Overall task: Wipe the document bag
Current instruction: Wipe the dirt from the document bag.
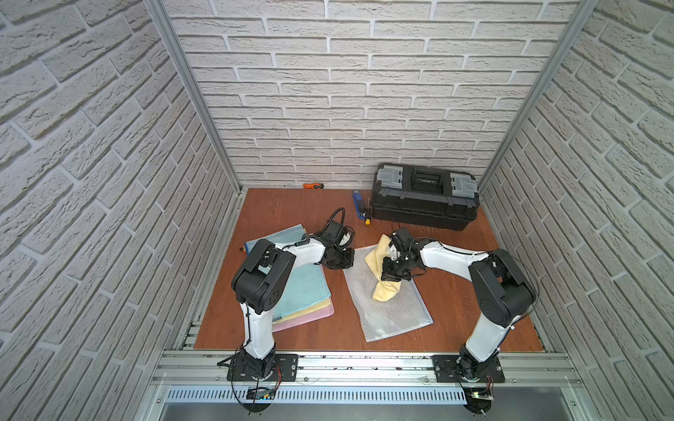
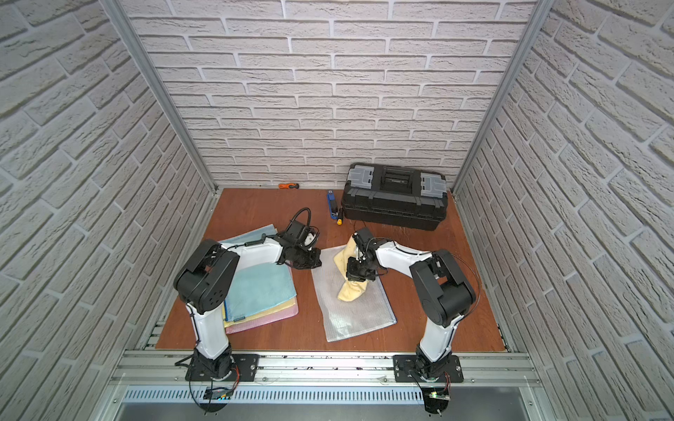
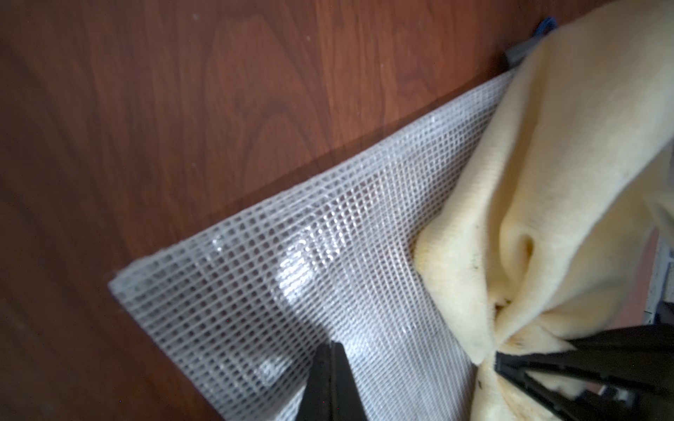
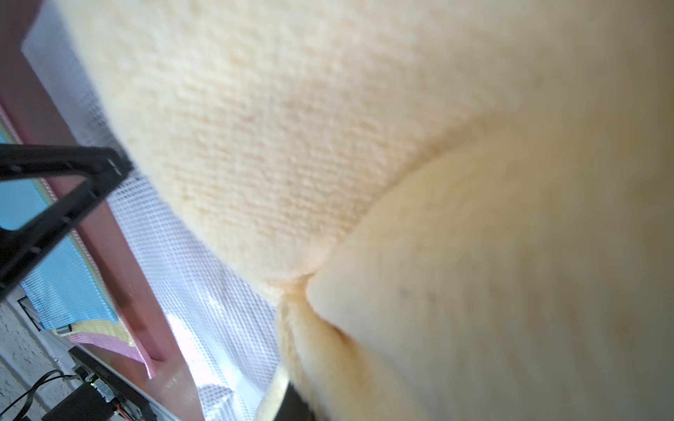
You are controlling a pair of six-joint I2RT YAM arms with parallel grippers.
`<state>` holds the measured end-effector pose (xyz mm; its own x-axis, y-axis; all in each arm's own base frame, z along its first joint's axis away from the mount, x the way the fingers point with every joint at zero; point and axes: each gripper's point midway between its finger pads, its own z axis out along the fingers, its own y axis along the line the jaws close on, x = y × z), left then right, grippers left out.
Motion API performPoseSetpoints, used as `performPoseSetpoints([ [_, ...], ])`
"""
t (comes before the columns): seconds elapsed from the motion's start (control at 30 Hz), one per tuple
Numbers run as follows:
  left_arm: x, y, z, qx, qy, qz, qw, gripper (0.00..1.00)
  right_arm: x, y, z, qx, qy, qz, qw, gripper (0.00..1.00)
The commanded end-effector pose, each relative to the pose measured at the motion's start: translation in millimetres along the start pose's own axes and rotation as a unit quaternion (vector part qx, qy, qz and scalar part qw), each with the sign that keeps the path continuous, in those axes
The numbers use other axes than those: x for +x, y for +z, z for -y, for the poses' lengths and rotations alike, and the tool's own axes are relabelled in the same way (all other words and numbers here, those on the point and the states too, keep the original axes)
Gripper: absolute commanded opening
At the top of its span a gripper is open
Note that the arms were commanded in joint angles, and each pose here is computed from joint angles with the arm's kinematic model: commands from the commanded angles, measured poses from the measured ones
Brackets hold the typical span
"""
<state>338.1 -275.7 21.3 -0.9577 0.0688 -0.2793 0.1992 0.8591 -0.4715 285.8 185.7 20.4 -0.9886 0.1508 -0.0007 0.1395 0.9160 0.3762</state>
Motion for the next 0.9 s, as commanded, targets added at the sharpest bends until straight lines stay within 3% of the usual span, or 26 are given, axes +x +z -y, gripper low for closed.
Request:
performPoseSetpoints([
  [0.0,28.1,14.6,-40.8,-0.061,-0.027,-0.033,0.997,0.0,43.0,-8.8,55.3,0.086,0.027,-0.047,0.995,0.02],
  [0.23,27.7,15.7,-39.0,-0.054,-0.033,-0.031,0.997,0.0,88.2,-19.9,64.2,0.081,0.035,-0.069,0.994,0.02],
  [0.4,24.6,15.9,-35.4,-0.048,-0.033,-0.027,0.998,0.0,89.8,-22.8,-0.4,0.058,-0.034,-0.06,0.996,0.02],
  [0.67,24.0,16.9,-34.3,-0.045,-0.035,-0.024,0.998,0.0,114.1,19.3,-109.2,0.023,-0.137,-0.1,0.985,0.02],
  [0.77,23.4,15.1,-34.2,-0.047,-0.035,-0.021,0.998,0.0,124.2,28.4,-132.8,0.001,-0.154,-0.111,0.982,0.02],
  [0.87,20.7,13.1,-34.1,-0.048,-0.033,-0.017,0.998,0.0,133.2,38.2,-130.7,0.001,-0.15,-0.126,0.981,0.02],
])
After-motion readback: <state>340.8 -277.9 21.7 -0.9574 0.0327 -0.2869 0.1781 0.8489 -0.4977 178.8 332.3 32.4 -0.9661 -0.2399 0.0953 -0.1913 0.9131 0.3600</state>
